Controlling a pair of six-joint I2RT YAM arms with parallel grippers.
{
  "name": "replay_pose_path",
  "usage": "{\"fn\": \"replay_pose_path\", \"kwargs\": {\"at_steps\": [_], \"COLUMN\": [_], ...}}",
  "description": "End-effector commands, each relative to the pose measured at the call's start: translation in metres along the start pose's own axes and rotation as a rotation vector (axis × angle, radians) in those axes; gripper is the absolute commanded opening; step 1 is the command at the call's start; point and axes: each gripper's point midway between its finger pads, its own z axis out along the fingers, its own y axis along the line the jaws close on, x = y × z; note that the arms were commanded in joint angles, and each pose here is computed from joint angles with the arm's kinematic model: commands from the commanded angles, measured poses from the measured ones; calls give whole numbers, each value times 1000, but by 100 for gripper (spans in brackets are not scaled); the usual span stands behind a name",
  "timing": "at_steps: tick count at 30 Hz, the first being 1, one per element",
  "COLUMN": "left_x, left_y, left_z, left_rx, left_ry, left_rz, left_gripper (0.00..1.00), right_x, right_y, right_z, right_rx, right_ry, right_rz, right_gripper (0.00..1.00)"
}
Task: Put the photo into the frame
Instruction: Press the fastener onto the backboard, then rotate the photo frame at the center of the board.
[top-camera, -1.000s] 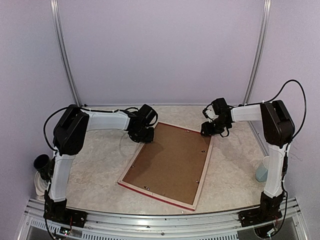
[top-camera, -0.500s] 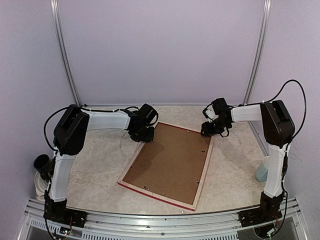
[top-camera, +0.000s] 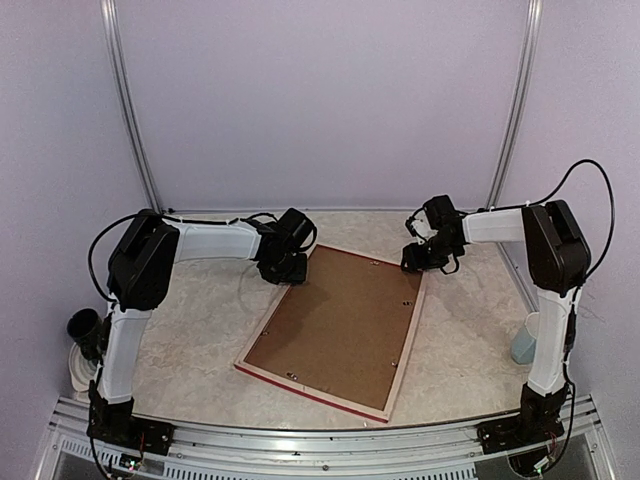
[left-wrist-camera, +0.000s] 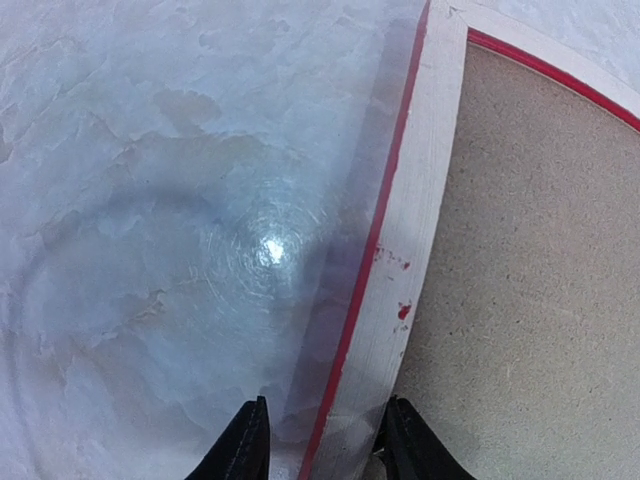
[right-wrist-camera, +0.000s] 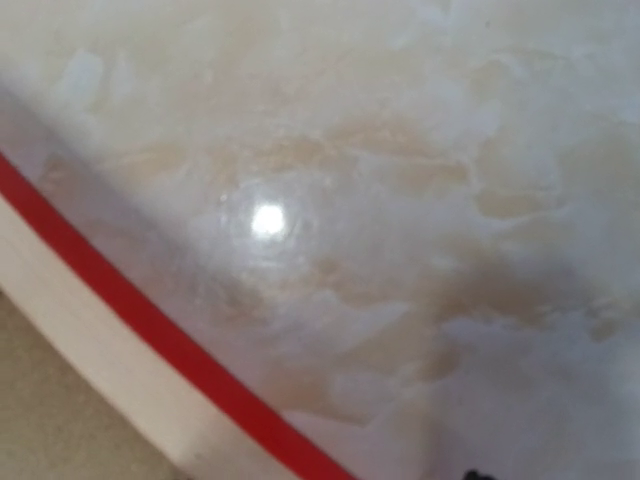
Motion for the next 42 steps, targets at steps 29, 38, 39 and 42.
{"fn": "replay_pose_path", "kwargs": {"at_steps": [29,38,39,42], "left_x": [39,72,72,76], "left_y": [31,21,19,13], "left_z": [-66,-68,-68,-67], "left_rx": [212,319,332,364], "left_ry": [-89,-56,-63,-65], "left_rz": [-129,-109,-111,-109], "left_gripper": [98,99,99,99], "right_x": [78,101,102,107], "right_y": [48,57,57,59], "right_z": [-107,-87,-85,-76], "right_rx": [-77,-99,-100,-110], "right_ry": [-37,18,22,42], "right_rz": [262,262,262,266], "right_gripper": [62,65,65,65]}}
